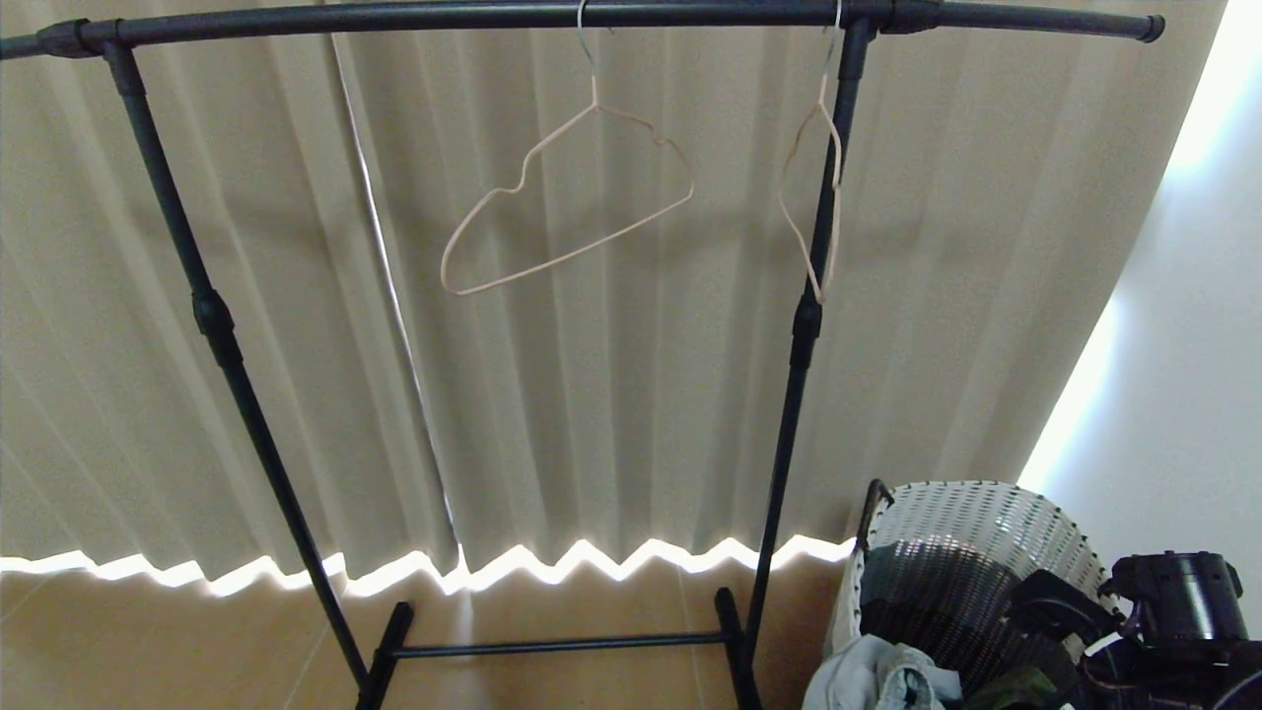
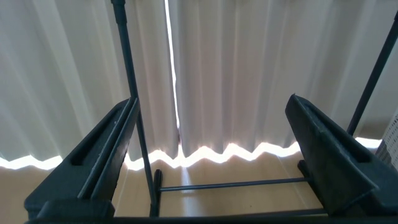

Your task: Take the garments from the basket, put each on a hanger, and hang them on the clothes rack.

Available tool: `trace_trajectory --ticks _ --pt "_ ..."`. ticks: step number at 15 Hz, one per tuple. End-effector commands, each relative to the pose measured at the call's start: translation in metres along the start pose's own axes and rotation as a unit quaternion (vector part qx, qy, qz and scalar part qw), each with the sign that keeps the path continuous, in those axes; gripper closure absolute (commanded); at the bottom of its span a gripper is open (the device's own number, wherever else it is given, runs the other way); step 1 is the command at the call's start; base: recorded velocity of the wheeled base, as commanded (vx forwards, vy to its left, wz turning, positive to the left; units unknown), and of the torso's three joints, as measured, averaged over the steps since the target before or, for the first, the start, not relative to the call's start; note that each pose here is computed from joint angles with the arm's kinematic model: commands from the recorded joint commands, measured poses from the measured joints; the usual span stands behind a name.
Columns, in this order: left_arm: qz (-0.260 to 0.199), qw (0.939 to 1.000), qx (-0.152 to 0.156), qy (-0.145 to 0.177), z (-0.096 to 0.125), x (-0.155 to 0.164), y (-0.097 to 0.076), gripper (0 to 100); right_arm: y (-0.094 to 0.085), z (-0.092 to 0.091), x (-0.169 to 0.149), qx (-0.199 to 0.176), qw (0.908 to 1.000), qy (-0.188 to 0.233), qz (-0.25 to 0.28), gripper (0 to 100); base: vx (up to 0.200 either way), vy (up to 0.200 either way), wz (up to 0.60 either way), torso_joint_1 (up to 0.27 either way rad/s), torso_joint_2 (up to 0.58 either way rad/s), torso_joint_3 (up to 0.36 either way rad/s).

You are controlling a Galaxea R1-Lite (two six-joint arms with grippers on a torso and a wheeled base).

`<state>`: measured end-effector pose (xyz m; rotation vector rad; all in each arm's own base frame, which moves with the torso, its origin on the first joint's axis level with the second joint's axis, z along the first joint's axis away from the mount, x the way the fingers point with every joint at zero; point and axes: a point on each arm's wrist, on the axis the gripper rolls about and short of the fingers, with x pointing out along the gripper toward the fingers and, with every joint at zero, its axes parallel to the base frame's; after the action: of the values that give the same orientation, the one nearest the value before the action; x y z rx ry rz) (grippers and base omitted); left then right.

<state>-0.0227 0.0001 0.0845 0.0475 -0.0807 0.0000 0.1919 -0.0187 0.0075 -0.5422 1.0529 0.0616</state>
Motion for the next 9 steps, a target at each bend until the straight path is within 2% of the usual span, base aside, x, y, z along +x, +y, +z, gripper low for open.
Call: trace_trajectory --ticks 1,2,4,6,7,9 --pt "-0.001 1.0 0.001 0.0 0.0 0.0 0.0 0 0.003 -0.002 0.013 -0.011 0.9998 0.017 0.01 0 0.0 0.0 0.0 0.0 0.0 0.0" --pt "-0.001 1.0 0.001 0.0 0.0 0.0 0.0 0 0.001 -0.001 0.019 -0.014 0.9999 0.01 0.003 100 0.0 0.0 0.0 0.0 0.0 0.0" --pt "-0.001 1.0 0.001 0.0 0.0 0.0 0.0 0 0.001 -0.003 0.027 -0.021 0.9998 0.0 -0.008 100 0.0 0.0 0.0 0.0 0.0 0.0" --pt "-0.001 1.0 0.001 0.0 0.0 0.0 0.0 0 0.003 -0.008 0.019 -0.018 0.9994 -0.019 -0.021 100 0.0 0.0 0.0 0.0 0.0 0.0" --pt "-0.001 1.0 0.001 0.0 0.0 0.0 0.0 0 0.004 -0.011 0.008 -0.024 0.9986 -0.036 -0.03 100 0.0 0.0 0.0 0.0 0.0 0.0" --pt "-0.001 1.0 0.001 0.0 0.0 0.0 0.0 0 -0.006 0.0 -0.017 -0.03 0.9915 -0.104 -0.072 100 0.0 0.0 0.0 0.0 0.0 0.0"
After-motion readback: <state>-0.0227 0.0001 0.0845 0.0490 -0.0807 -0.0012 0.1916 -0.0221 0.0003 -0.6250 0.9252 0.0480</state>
